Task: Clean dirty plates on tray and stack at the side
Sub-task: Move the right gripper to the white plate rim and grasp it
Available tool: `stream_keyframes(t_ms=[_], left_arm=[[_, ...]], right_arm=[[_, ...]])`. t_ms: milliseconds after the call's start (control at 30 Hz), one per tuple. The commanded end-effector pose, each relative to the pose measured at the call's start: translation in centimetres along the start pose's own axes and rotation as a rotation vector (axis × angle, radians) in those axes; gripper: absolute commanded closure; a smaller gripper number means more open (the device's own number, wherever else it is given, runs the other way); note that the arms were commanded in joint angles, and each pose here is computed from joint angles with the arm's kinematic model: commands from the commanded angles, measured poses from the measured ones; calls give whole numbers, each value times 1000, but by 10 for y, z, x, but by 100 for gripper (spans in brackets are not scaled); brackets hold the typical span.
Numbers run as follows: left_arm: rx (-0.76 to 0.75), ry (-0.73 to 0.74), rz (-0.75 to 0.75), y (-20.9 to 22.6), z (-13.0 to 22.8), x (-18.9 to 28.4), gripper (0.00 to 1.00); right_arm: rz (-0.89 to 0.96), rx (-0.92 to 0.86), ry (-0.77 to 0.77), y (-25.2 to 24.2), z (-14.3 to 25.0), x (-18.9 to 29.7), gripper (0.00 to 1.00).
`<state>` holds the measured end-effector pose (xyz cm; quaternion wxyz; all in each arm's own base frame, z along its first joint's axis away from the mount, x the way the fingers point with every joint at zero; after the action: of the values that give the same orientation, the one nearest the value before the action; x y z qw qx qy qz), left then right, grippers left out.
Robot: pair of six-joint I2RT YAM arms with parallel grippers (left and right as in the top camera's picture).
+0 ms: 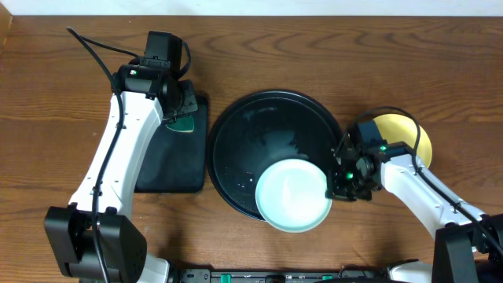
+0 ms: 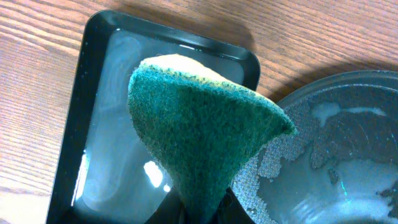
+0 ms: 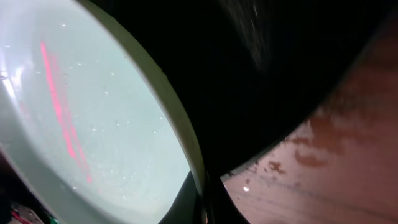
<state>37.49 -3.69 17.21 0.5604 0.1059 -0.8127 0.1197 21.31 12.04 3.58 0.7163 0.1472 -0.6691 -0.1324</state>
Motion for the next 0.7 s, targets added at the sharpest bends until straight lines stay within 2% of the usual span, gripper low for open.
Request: stream_keyframes(t_ms=[0,267,667], left_arm=[[-17,-5,-8,2,-1,0,93],[-16,-11,-5,1,-3,-1,93],[-13,8,34,-5,1,-3,93]], right_arm=[[-28,29,-76,16,-26,16,99],[103,101,-276,12,-86,41,99],[131,276,-137,12,-121,4,99]])
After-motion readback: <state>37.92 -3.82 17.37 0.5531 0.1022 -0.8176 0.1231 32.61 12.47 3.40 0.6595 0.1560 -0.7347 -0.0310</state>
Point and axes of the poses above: each gripper's point midway between its finger pads, its own x axis back along the fingers, its own y axis along the line the jaws close on, z = x × y, the point moved 1 cm from there along x, back along the fingers, and after that the axes turned 4 degrees about x, right-handed, at the moved point
